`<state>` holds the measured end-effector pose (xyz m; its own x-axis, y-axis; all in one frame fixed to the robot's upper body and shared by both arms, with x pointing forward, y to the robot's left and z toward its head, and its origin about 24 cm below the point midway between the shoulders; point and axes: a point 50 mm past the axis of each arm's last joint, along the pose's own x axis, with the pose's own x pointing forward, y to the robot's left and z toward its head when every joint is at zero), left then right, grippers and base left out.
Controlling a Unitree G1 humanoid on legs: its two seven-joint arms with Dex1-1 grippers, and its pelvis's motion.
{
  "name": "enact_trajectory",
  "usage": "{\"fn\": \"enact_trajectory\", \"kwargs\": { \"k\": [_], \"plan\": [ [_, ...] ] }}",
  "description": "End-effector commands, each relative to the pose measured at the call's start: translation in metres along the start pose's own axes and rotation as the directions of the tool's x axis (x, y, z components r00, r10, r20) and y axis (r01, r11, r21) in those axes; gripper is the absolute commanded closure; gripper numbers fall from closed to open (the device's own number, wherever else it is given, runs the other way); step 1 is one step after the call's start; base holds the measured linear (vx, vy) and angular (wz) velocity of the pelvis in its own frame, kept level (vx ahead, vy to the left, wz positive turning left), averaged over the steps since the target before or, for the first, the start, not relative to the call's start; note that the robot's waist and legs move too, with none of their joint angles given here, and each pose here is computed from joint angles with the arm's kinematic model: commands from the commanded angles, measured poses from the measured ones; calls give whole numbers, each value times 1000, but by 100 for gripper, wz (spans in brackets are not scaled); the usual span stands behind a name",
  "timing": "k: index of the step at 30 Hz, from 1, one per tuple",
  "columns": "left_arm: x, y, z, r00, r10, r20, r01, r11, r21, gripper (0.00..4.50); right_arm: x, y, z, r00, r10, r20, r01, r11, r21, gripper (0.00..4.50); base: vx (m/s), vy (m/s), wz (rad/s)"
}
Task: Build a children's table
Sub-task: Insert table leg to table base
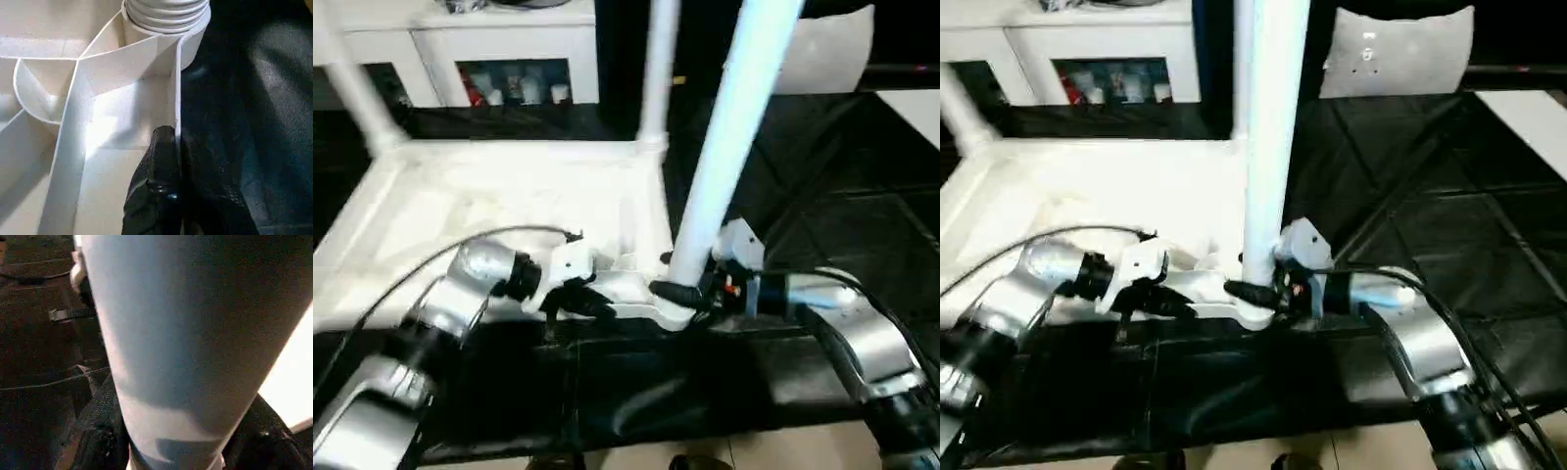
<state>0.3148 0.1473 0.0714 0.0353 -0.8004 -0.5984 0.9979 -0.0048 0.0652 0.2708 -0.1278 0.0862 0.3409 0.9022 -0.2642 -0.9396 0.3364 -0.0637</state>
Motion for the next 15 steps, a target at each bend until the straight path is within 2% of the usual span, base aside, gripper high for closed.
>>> {"fn": "enact_trajectory", "kwargs": {
  "k": [1, 6, 10, 15],
  "plan": [
    [-17, 19, 12, 990, 143, -14, -142, 989, 43, 450, 20, 59, -67, 940, 294, -173, -232, 923, 307, 260, 0, 0, 0],
    [-25, 22, 9, 986, 169, -15, -168, 985, 22, 450, 25, 56, -64, 961, 221, -164, -168, 944, 285, 260, 0, 0, 0],
    [-35, 18, -3, 965, 262, 5, -262, 964, -54, 450, 30, 44, -62, 985, 76, -155, -34, 966, 255, 260, 0, 0, 0],
    [-42, -7, -12, 941, 339, 11, -333, 930, -157, 450, 33, 32, -57, 989, -79, -126, 108, 963, 246, 260, 3, 0, -4]
  ]
}}
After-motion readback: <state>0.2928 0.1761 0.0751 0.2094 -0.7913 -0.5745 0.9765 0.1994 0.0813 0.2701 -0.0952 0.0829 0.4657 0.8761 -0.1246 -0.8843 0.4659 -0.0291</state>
